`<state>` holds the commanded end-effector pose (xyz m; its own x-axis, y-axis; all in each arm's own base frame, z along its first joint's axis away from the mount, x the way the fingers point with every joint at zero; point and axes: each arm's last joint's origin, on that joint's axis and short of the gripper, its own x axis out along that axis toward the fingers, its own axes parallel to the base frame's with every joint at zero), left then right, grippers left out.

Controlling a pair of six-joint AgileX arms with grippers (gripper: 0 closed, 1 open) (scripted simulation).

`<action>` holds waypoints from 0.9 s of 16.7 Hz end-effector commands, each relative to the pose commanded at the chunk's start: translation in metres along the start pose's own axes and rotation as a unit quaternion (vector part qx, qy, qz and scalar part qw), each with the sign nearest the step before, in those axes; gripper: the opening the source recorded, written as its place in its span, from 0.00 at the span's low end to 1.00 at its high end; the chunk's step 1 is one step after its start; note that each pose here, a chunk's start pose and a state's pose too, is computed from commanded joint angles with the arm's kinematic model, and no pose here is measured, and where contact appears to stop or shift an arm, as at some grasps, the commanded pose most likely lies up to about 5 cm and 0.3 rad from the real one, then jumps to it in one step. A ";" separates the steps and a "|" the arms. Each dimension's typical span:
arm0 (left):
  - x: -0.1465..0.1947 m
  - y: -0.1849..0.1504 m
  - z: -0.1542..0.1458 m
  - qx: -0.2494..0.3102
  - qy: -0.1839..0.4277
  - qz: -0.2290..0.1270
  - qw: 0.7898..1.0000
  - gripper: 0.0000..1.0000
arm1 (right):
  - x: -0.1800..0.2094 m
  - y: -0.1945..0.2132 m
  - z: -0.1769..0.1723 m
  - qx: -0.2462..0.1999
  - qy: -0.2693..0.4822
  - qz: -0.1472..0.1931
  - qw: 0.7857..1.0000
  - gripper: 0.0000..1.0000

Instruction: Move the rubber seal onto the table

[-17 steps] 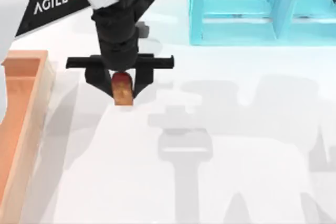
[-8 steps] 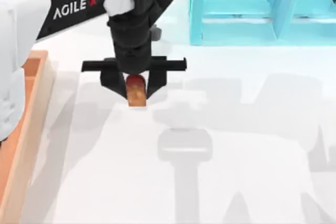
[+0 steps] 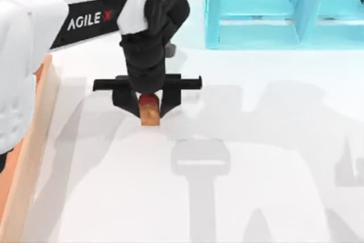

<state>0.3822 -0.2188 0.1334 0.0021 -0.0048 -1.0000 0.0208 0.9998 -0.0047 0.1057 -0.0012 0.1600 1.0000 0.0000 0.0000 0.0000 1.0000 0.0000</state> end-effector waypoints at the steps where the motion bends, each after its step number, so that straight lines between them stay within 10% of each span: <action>1: 0.004 0.000 0.000 0.000 0.000 0.000 1.000 0.00 | 0.000 0.000 0.000 0.000 0.000 0.000 1.000 1.00; 5: 0.007 0.000 -0.001 0.000 0.000 0.000 1.000 0.00 | 0.000 0.000 0.000 0.000 0.000 0.000 1.000 1.00; 15: 0.007 0.000 -0.001 0.000 0.000 0.000 1.000 0.75 | 0.000 0.000 0.000 0.000 0.000 0.000 1.000 1.00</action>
<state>0.3816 -0.2185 0.1265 0.0019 -0.0041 -1.0000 0.0206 0.9998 -0.0040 0.1057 -0.0012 0.1600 1.0000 0.0000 0.0000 0.0000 1.0000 0.0000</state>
